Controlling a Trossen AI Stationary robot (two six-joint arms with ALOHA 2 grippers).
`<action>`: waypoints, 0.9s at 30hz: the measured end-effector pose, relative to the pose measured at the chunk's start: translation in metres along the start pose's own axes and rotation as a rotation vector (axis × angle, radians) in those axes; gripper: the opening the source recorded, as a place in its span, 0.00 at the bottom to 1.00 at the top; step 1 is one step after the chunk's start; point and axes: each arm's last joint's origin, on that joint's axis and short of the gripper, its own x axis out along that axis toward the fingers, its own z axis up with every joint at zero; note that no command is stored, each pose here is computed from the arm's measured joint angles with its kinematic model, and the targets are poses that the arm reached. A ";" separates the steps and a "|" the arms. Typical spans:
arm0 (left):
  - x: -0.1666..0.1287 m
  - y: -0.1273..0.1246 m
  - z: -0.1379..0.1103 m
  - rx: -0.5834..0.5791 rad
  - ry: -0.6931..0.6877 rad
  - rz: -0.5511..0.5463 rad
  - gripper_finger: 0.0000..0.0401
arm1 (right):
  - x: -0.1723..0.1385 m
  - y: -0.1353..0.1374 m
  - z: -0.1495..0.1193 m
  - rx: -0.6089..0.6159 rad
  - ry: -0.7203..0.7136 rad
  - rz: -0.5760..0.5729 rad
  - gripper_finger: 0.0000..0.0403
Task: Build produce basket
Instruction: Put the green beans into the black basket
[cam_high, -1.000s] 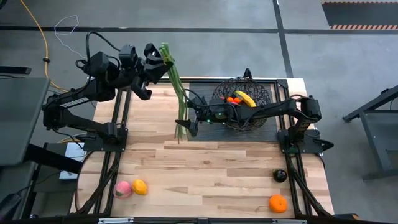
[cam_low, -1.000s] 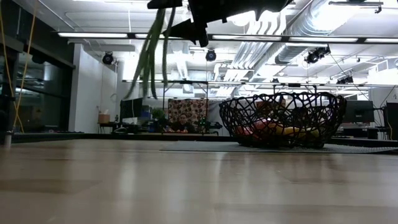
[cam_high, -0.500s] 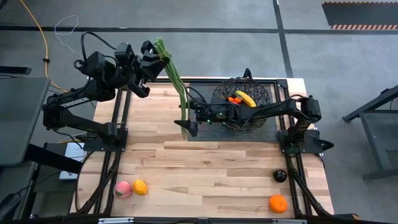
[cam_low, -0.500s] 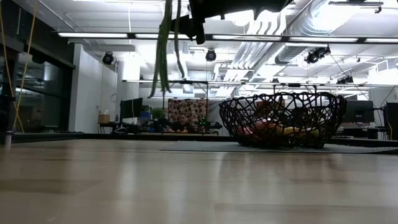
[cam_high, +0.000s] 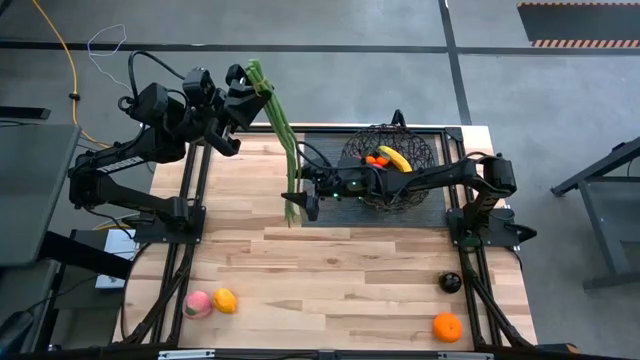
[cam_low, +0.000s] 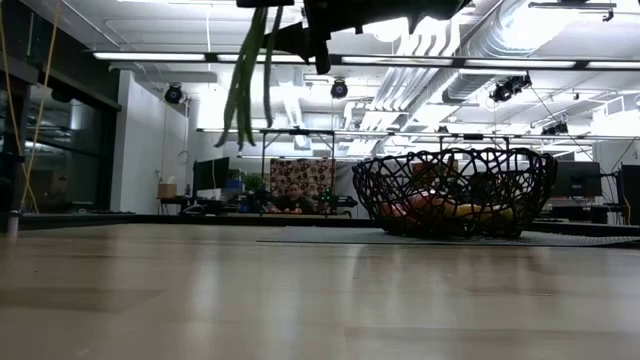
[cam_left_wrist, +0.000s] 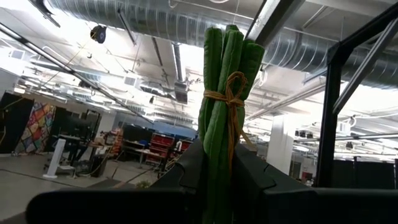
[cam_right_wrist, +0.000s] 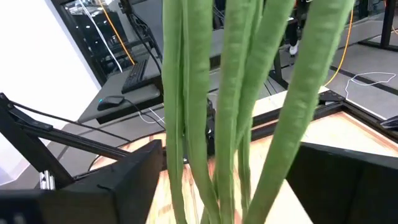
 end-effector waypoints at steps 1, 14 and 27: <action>0.000 0.000 0.000 0.000 0.000 0.000 0.09 | 0.000 0.000 0.000 0.000 0.000 0.000 0.70; 0.000 0.000 0.000 -0.001 -0.001 0.002 0.09 | 0.000 0.002 0.002 0.003 -0.012 0.044 0.40; 0.009 0.005 -0.011 -0.028 0.006 -0.006 0.09 | 0.000 0.002 0.002 0.000 -0.013 0.047 0.36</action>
